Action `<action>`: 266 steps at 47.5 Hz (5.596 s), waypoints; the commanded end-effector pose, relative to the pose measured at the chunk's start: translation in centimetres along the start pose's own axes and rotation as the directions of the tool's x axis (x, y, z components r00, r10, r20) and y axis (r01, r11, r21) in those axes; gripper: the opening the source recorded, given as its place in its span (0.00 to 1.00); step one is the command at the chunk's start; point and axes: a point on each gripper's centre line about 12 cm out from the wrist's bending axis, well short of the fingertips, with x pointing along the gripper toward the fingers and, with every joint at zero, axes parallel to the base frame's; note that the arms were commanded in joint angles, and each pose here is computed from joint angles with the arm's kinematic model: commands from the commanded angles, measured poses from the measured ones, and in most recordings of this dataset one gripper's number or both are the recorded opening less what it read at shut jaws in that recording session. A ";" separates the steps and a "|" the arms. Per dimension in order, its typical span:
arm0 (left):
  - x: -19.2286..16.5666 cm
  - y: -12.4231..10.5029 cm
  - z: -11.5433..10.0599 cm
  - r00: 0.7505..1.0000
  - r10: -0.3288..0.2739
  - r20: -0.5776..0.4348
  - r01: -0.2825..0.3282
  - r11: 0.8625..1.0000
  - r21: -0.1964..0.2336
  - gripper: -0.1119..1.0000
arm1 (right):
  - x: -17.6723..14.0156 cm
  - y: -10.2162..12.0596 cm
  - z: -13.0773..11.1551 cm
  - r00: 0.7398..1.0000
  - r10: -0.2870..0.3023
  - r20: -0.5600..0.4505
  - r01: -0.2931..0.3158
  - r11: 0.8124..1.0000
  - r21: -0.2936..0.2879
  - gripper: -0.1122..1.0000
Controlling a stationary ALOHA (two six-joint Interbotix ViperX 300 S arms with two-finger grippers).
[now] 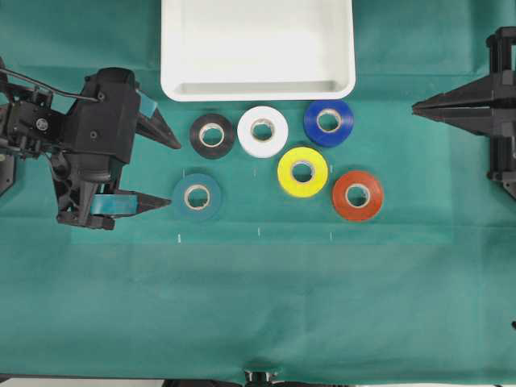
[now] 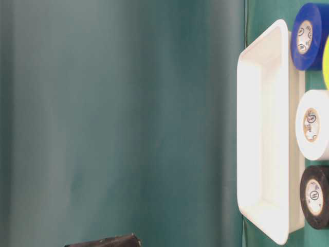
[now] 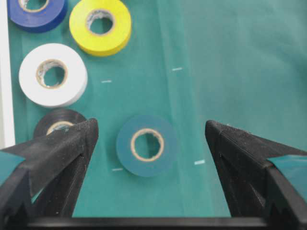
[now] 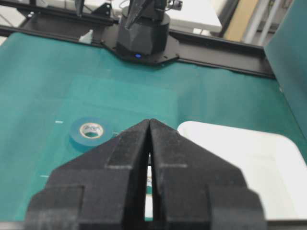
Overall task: Pick up the tape from a random location and place it into the white case.
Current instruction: 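Move the open left gripper toward the teal tape roll, then lower the left gripper over the teal tape roll's center hole, then close the left gripper on the teal tape roll and lift it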
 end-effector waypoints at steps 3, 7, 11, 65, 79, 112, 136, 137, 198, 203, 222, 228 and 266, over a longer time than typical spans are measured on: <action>-0.3 -0.1 0.4 1.000 -0.002 0.021 0.002 1.000 0.006 0.98 | 0.2 0.0 1.1 1.000 -0.001 0.025 0.001 1.000 0.003 0.10; 0.1 -0.2 0.0 1.000 -0.004 0.004 0.004 1.000 0.008 0.98 | 0.2 -0.1 1.1 1.000 -0.002 0.025 0.002 1.000 0.003 0.10; 1.2 -0.4 -0.8 0.999 -0.008 -0.033 0.008 1.000 0.013 0.98 | 0.2 -0.1 1.1 1.000 -0.002 0.025 0.002 1.000 0.005 0.10; 11.6 -1.4 -8.7 0.986 -0.023 -0.164 0.029 0.999 0.034 0.98 | 0.2 0.0 1.0 1.000 -0.001 0.023 0.001 1.000 0.001 0.10; 13.0 -1.4 -9.5 0.983 -0.021 -0.182 0.028 0.999 0.036 0.98 | 0.2 -0.1 1.0 1.000 -0.002 0.021 0.002 1.000 -0.001 0.10; 15.4 -1.3 -11.8 0.969 -0.016 -0.247 0.025 0.999 0.035 0.97 | 0.2 -0.4 0.9 1.000 -0.017 0.020 0.017 1.000 -0.002 0.10; 15.7 -1.4 -12.1 0.966 -0.015 -0.259 0.026 0.999 0.036 0.97 | 0.2 -0.5 0.9 1.000 -0.025 0.019 0.025 1.000 -0.004 0.10; 15.7 -1.4 -12.2 0.965 -0.015 -0.261 0.026 0.999 0.036 0.97 | 0.2 -0.5 0.9 1.000 -0.025 0.019 0.025 1.000 -0.004 0.10; 15.5 -1.5 -11.1 0.968 -0.017 -0.249 0.028 0.999 0.038 0.32 | 0.3 -0.5 0.9 1.000 -0.025 0.015 0.025 1.000 -0.003 0.10; 15.3 -1.5 -10.7 0.970 -0.018 -0.242 0.028 0.999 0.038 0.32 | 0.2 -0.5 0.9 1.000 -0.025 0.015 0.025 1.000 -0.003 0.10; 11.8 -1.9 -7.1 0.984 -0.028 -0.175 0.036 0.998 0.042 0.31 | 0.3 -0.5 0.9 1.000 -0.025 0.016 0.025 1.000 -0.003 0.10; 9.8 -2.0 -5.5 0.987 -0.030 -0.155 0.038 0.998 0.047 0.31 | 0.3 -0.5 0.9 1.000 -0.025 0.015 0.025 1.000 -0.003 0.10; -2.3 -1.9 4.0 0.998 -0.028 -0.054 0.031 0.998 0.054 0.31 | 0.3 -0.5 1.0 1.000 -0.025 0.018 0.025 1.000 -0.004 0.10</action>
